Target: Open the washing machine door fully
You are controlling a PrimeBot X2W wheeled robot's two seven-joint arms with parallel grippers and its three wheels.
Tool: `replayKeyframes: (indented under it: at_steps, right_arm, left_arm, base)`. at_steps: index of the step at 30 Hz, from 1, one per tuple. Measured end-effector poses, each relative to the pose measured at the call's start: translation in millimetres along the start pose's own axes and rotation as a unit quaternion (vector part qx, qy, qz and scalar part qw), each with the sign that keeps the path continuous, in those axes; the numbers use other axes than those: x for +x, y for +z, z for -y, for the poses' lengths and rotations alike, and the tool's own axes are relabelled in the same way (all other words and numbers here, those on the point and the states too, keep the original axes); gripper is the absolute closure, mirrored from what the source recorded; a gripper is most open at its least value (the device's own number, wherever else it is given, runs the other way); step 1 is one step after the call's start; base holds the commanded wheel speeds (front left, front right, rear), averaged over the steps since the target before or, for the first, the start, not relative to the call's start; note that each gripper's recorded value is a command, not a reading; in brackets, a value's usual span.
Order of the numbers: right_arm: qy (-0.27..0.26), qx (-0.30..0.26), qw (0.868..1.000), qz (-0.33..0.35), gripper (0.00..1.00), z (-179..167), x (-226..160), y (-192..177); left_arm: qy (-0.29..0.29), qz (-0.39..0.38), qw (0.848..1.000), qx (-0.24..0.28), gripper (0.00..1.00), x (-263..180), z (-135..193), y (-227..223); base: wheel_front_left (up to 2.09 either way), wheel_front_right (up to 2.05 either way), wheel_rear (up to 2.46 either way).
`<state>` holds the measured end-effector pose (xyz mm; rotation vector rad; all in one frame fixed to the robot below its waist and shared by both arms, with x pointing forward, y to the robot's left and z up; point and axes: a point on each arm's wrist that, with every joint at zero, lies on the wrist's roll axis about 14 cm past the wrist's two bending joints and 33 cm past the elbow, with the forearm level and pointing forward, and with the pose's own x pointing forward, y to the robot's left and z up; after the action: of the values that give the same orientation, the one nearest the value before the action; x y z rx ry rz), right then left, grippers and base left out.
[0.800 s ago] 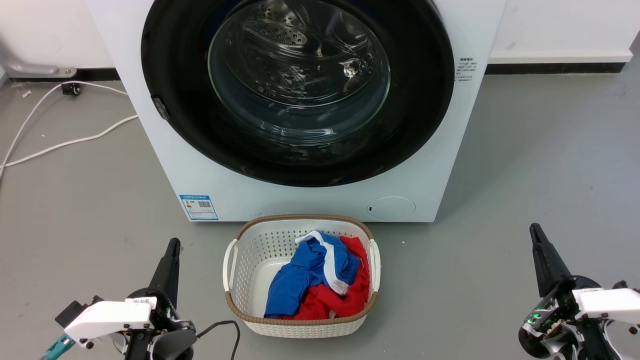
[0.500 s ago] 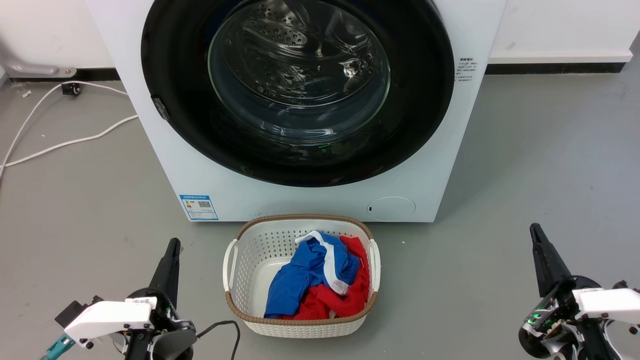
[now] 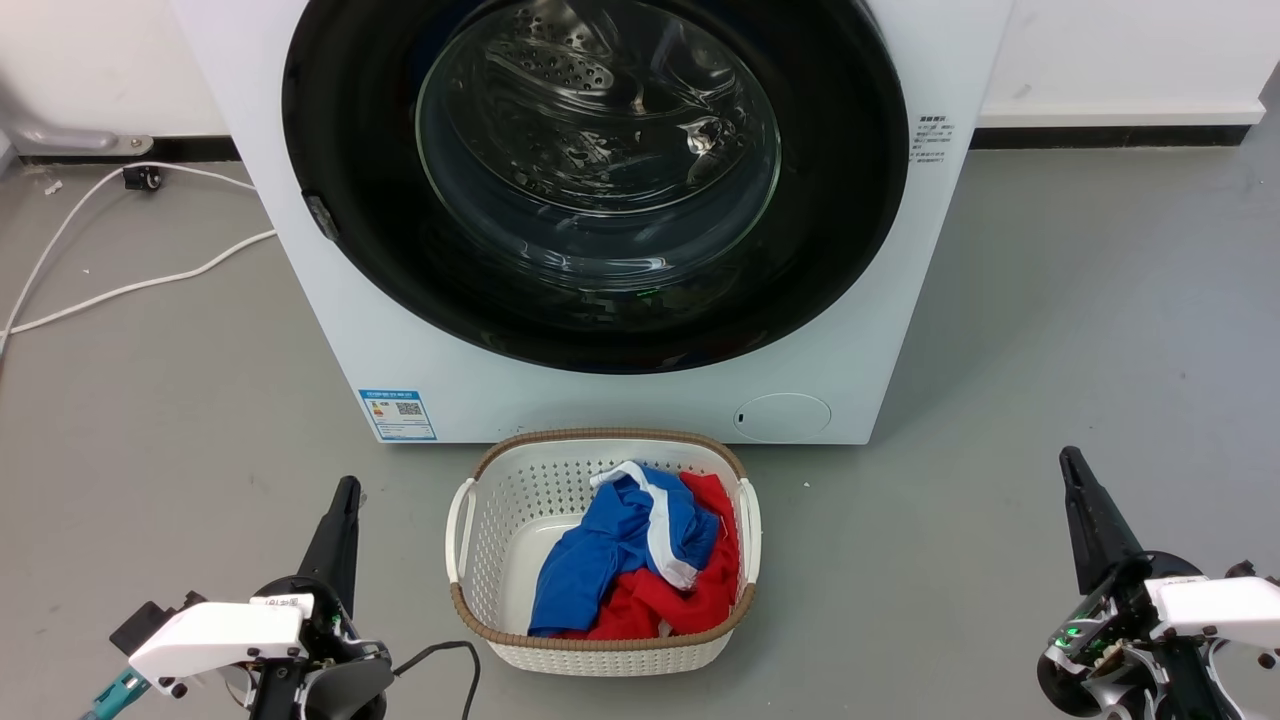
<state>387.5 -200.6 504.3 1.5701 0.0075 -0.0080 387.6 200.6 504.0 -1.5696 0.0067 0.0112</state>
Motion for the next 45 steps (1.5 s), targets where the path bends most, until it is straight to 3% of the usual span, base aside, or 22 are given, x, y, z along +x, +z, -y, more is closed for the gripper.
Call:
replayKeyframes:
  at_steps: [4,5,6,7,24,35,45]
  right_arm:
    - [-0.002,0.000,1.000,0.000,1.00,1.3,-0.4,0.1]
    - [-0.007,0.001,1.000,0.000,0.00,5.0,-1.9,-0.1]
    - [-0.016,0.002,1.000,0.000,1.00,11.0,-4.3,-0.2]
    - [-0.024,0.002,1.000,0.001,0.00,16.4,-7.2,0.0]
    - [-0.015,-0.030,0.999,0.005,0.00,10.7,-8.1,-9.4]
    - [0.000,-0.118,0.993,0.006,0.00,0.9,-6.8,-10.7]
    - [0.012,-0.233,0.972,0.007,0.00,-5.6,-8.5,-12.0]
  left_arm:
    - [0.002,-0.001,1.000,0.000,1.00,-0.4,-1.5,-0.4]
    - [0.007,-0.001,1.000,-0.001,0.00,-1.5,-4.8,-0.9]
    - [0.016,-0.001,1.000,-0.003,1.00,-4.1,-10.8,-1.4]
    - [0.025,-0.001,1.000,-0.004,0.00,-6.8,-16.9,-2.0]
    - [0.008,-0.008,0.999,0.040,0.00,-6.2,-5.9,-19.1]
    - [-0.019,-0.020,0.987,0.157,0.00,-5.4,9.2,-31.2]
    - [-0.036,-0.030,0.964,0.261,0.00,-6.5,15.0,-40.5]
  base:
    - [0.00,0.00,0.00]
    - [0.00,0.00,0.00]
    - [0.00,0.00,0.00]
    - [0.00,0.00,0.00]
    - [0.00,0.00,0.00]
    - [0.00,0.00,0.00]
    - [0.00,0.00,0.00]
